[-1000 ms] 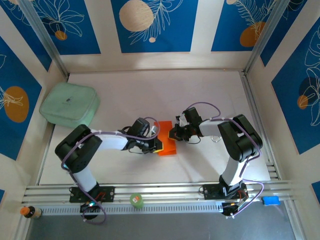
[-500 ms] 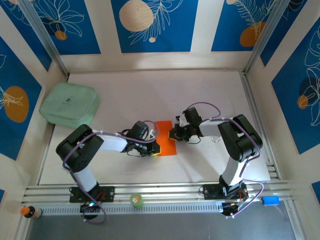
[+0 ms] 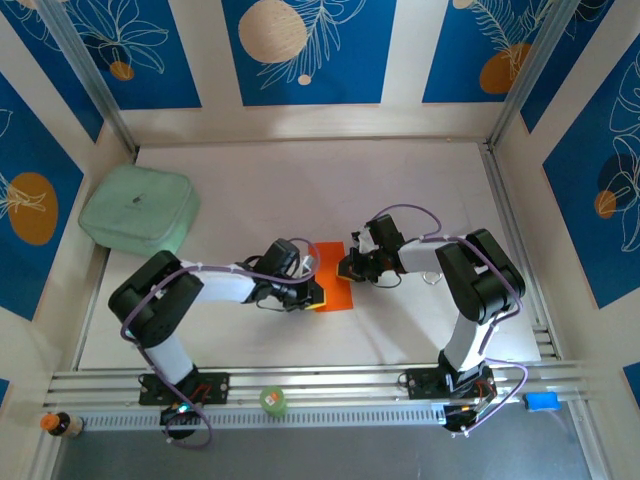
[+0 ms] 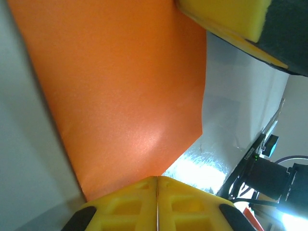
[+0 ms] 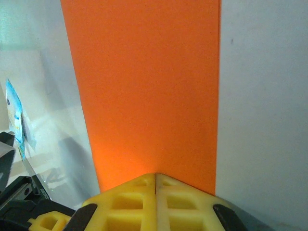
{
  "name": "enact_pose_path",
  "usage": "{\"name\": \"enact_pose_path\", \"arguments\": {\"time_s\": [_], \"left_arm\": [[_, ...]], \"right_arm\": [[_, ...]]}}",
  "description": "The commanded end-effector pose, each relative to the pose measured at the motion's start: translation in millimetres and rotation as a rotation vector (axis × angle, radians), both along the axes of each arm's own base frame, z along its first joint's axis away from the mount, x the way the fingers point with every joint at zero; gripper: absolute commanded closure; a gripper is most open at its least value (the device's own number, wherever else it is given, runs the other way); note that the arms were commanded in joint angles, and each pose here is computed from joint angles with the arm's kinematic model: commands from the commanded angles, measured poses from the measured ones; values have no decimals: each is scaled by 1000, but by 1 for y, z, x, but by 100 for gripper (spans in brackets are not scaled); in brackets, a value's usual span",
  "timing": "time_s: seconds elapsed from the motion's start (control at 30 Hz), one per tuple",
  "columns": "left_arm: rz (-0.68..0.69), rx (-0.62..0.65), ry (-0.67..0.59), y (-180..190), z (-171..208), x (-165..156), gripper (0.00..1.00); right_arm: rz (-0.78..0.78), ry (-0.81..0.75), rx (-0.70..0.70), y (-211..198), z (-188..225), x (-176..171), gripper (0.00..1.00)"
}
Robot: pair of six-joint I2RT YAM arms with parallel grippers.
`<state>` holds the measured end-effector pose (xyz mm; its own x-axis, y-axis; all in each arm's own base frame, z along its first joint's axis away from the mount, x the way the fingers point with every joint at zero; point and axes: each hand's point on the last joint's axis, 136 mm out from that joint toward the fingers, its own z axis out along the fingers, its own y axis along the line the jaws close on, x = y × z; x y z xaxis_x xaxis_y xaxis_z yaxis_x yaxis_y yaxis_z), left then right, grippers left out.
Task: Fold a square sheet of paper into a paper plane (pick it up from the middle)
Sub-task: First fold the square sheet of paper in half at the center of the table, then fold the triangle a second time at the center of the table.
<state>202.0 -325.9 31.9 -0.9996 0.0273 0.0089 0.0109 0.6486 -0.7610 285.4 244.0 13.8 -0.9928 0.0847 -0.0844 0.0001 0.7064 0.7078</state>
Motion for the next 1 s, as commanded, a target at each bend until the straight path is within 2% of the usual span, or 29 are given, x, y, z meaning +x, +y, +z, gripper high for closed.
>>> {"name": "enact_pose_path", "arguments": {"time_s": [0.0,0.3,0.47,0.6,0.73,0.87,0.97], "left_arm": [[-19,18,60,3,-16,-14,93],[-116,107,74,28,-30,-45,93],[-137,154,51,36,-26,-47,93],[-93,114,-63,30,4,-29,92],[1,106,-199,34,35,2,92],[84,73,-242,38,56,34,91],[110,9,-241,31,67,60,91]], "right_arm": [[-39,117,-120,-25,-32,-25,100],[-44,117,-127,-27,-33,-24,100],[-37,114,-117,-26,-30,-23,100],[-4,84,-66,-15,-15,-17,100],[52,-16,4,5,28,-3,98],[17,-128,19,6,71,7,86],[-81,-147,-7,-11,79,3,70]]}}
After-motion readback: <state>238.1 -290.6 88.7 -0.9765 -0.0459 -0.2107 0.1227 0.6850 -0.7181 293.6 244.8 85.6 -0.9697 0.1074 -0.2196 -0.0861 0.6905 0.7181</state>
